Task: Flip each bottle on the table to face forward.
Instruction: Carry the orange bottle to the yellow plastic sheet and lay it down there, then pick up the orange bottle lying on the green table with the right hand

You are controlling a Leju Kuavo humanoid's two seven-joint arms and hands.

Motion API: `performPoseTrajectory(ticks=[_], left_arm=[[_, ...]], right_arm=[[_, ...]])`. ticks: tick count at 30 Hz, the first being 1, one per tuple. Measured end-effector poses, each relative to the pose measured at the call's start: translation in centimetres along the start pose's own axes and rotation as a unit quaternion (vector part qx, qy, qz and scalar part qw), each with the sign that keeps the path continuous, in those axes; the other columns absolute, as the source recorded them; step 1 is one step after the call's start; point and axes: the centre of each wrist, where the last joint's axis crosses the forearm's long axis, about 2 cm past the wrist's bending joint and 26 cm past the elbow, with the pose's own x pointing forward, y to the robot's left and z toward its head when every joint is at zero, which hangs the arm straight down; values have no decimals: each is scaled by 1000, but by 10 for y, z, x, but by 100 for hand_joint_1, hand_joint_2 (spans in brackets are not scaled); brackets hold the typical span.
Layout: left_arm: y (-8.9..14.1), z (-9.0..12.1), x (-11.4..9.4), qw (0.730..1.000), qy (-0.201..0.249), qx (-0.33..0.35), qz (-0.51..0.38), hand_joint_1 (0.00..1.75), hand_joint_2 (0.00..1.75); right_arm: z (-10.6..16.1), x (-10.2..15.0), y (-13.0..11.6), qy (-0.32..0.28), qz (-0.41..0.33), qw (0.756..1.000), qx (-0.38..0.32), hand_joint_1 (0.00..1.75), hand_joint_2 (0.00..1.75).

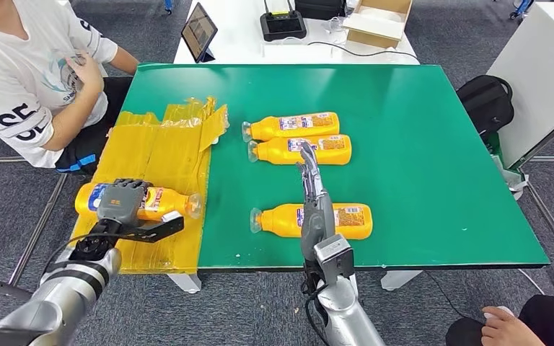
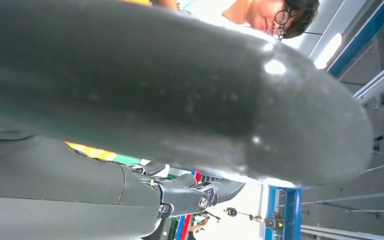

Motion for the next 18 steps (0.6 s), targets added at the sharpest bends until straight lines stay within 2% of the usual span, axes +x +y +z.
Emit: performPoseTrajectory(ticks=[1, 4, 5, 14, 18], left_arm=[[2, -2, 0, 1000, -4, -9, -5, 139, 175], [5, -5, -1, 1000, -11, -23, -13, 8, 175], [5, -6, -1, 999, -12, -28, -9, 0, 175], [22, -20, -12, 987, -23, -96, 126, 0, 175], [30, -25, -18, 973, -39, -113, 197, 0, 175]], right_arm=[[1, 0, 0, 2, 0, 1000, 0, 0, 0], [2, -1, 0, 5, -1, 1000, 0, 0, 0], [3, -1, 0, 6, -1, 1000, 0, 0, 0], [7, -2, -1, 27, 0, 1000, -3, 0, 0], [8, -4, -1, 39, -7, 999, -5, 0, 0]])
